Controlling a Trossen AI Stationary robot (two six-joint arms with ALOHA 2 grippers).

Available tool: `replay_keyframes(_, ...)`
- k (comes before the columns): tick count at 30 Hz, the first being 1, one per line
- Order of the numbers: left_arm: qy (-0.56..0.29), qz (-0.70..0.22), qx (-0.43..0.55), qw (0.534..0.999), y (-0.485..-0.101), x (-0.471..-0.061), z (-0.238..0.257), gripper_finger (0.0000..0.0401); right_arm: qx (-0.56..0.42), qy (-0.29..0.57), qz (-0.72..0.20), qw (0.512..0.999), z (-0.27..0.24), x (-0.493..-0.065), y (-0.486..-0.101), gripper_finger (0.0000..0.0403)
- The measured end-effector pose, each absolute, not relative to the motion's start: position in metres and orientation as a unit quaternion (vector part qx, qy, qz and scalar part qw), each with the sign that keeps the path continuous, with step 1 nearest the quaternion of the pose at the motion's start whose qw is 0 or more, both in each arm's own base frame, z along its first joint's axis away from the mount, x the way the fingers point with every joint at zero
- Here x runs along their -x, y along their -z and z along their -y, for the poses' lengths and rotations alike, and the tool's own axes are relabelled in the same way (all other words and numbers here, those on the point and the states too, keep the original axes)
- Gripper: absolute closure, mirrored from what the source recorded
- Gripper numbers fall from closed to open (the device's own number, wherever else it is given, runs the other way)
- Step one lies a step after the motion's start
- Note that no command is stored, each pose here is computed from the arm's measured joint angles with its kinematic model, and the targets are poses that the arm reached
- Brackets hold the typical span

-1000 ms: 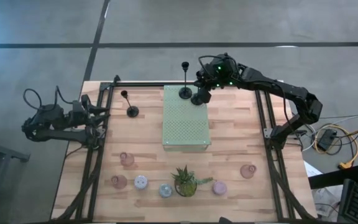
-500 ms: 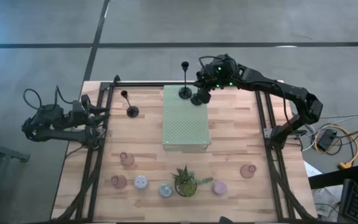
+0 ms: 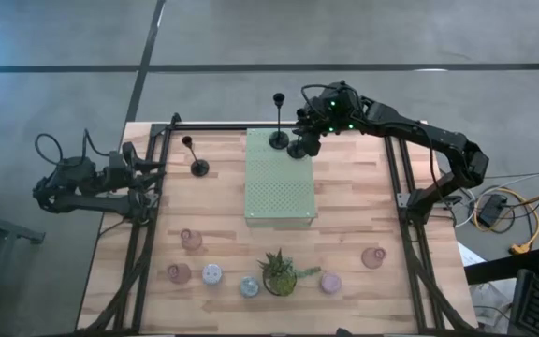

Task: Pick & Place candle stick holders
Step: Put the right black candle holder on the shelf, then put the black candle holder on the shelf

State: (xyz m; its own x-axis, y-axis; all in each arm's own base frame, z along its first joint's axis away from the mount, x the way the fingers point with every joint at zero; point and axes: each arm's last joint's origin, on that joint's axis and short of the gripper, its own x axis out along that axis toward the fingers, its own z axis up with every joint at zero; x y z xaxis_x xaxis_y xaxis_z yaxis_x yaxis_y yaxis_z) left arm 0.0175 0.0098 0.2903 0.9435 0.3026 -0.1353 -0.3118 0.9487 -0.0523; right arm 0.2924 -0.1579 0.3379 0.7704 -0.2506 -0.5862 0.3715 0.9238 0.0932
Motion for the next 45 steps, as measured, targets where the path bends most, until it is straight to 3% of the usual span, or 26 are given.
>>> replay_keyframes(8,-0.156,-0.063,0.036,0.985,-0.290,-0.018,-0.010,0.0270,-0.103,0.166,-0.306,0.932,0.147,-0.273,-0.352,0.0191)
replay_keyframes(16,-0.156,-0.063,0.037,0.985,-0.290,-0.018,-0.010,0.0270,-0.136,0.164,-0.321,0.923,0.116,-0.227,-0.370,0.0198)
replay_keyframes(23,-0.156,-0.063,0.037,0.985,-0.290,-0.018,-0.010,0.0270,-0.133,0.138,-0.251,0.949,0.078,-0.185,-0.353,0.0243)
replay_keyframes(36,-0.156,-0.063,0.037,0.985,-0.290,-0.018,-0.010,0.0270,-0.121,0.145,-0.104,0.976,0.034,-0.092,-0.311,0.0382)
replay_keyframes(45,-0.156,-0.063,0.036,0.985,-0.290,-0.018,-0.010,0.0270,-0.085,0.195,-0.050,0.976,0.014,-0.034,-0.302,0.0394)
